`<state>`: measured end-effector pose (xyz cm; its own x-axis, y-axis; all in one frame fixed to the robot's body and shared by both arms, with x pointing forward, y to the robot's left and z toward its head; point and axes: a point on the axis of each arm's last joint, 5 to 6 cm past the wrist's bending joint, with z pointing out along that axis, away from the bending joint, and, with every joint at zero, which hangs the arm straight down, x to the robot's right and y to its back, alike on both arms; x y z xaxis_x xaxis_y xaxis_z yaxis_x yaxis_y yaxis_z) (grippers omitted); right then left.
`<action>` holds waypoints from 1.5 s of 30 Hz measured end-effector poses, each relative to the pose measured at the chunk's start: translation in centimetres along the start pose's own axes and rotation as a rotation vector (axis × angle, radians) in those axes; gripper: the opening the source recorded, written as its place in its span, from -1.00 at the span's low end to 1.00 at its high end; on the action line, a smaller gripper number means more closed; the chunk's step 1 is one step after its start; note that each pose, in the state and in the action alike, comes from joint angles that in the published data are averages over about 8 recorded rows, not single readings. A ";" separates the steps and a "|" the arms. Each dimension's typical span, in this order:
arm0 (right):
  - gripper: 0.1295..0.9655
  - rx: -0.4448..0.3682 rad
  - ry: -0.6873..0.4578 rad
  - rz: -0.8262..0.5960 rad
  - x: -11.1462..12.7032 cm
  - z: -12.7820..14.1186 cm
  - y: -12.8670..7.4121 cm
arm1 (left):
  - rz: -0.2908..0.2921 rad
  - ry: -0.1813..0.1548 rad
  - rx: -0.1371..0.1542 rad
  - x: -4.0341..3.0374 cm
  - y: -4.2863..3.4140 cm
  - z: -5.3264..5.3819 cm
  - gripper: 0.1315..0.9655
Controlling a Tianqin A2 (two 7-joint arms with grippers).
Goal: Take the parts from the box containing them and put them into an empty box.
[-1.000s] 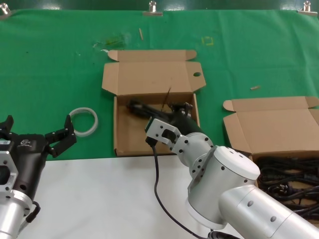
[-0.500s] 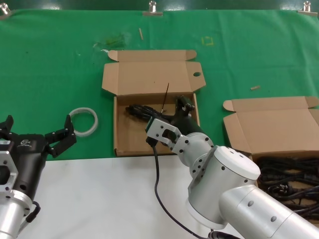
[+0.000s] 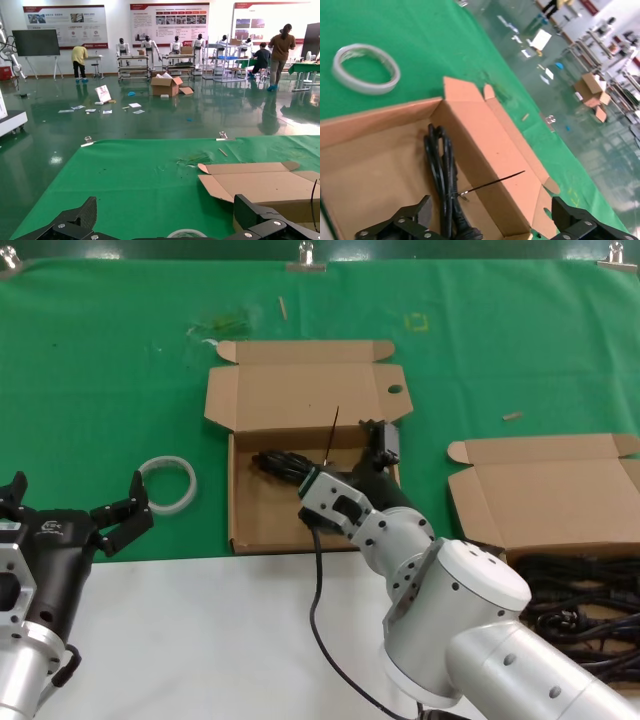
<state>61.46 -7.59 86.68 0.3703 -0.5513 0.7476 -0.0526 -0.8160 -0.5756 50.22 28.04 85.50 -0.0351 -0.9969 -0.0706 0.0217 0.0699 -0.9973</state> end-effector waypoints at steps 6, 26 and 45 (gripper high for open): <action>0.70 0.030 0.034 0.110 0.1 -0.6 0.6 | 0.000 0.000 0.000 0.00 0.00 0.0 1.00; 1.00 0.138 0.148 0.481 0.9 -3.0 3.7 | 0.000 0.000 0.000 0.00 0.00 0.0 1.00; 1.00 0.225 0.233 0.761 1.9 -6.1 7.7 | 0.000 0.000 0.000 0.00 0.00 0.0 1.00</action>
<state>56.13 -15.92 85.66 0.1051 -0.9813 0.1614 -0.0149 -0.1638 -0.9864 50.22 28.04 85.50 -0.0351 -0.9969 -0.0705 0.0217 0.0698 -0.9973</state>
